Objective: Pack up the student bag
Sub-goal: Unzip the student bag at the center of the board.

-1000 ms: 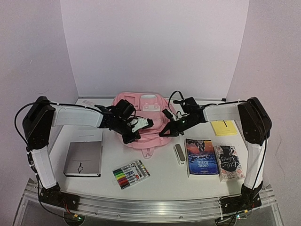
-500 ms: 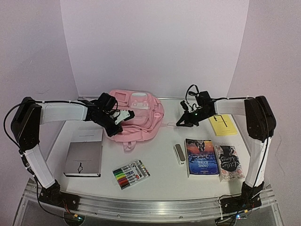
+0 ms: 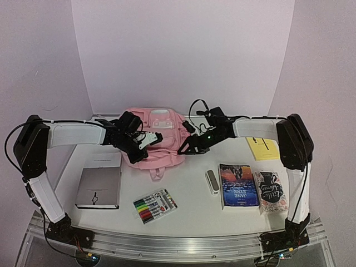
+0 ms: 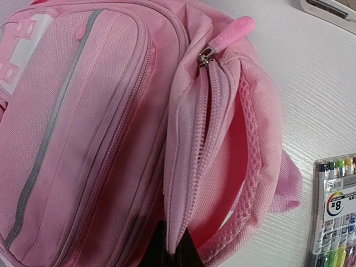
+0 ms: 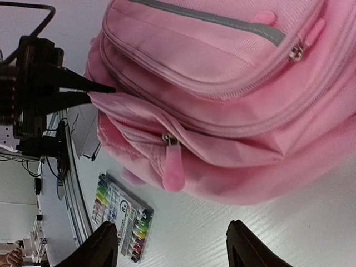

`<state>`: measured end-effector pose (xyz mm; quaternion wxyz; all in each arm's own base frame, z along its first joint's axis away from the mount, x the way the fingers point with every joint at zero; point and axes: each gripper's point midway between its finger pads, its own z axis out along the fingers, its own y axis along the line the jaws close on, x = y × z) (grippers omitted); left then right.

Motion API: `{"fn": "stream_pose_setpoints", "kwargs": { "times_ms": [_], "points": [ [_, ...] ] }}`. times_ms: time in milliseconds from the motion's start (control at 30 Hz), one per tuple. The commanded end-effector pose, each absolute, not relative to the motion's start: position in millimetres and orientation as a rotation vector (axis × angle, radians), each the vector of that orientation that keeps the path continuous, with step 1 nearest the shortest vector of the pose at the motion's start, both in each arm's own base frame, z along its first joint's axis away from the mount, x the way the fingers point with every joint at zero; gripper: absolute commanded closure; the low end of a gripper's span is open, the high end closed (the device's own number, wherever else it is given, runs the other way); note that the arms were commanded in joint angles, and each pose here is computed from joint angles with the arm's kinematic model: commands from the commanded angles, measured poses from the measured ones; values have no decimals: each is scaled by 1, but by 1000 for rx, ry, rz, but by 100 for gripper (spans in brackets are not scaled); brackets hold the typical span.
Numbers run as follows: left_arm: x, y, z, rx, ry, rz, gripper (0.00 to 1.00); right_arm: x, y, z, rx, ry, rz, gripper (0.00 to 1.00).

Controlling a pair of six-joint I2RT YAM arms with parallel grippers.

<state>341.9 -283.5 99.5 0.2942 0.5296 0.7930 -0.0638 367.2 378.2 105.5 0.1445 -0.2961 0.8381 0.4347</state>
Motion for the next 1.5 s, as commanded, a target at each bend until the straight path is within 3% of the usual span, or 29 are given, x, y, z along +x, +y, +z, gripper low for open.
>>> {"fn": "stream_pose_setpoints", "kwargs": {
  "times_ms": [0, 300, 533, 933, 1000, 1100, 1200, 1400, 1467],
  "points": [
    [339, -292, 121, 1388, 2048, -134, 100, 372, 398, 106, -865, 2401, 1346, 34],
    [334, -299, 118, 1389, 2038, -124, 100, 380, 405, 67, -810, 2495, 1353, 37],
    [335, -294, 113, 1379, 2061, -83, 100, 373, 419, 71, -831, 2480, 1457, 50],
    [335, -297, 109, 1395, 2063, -81, 99, 359, 431, 63, -822, 2516, 1584, 52],
    [333, -298, 106, 1403, 2066, -80, 99, 361, 434, 67, -820, 2509, 1601, 57],
    [332, -298, 104, 1408, 2072, -77, 99, 361, 437, 73, -822, 2496, 1621, 75],
    [332, -296, 102, 1399, 2081, -71, 99, 358, 437, 77, -825, 2492, 1642, 84],
    [333, -297, 100, 1393, 2089, -79, 98, 350, 436, 84, -834, 2486, 1690, 86],
    [333, -298, 100, 1392, 2088, -81, 98, 349, 440, 89, -840, 2477, 1699, 81]
  ]
}}
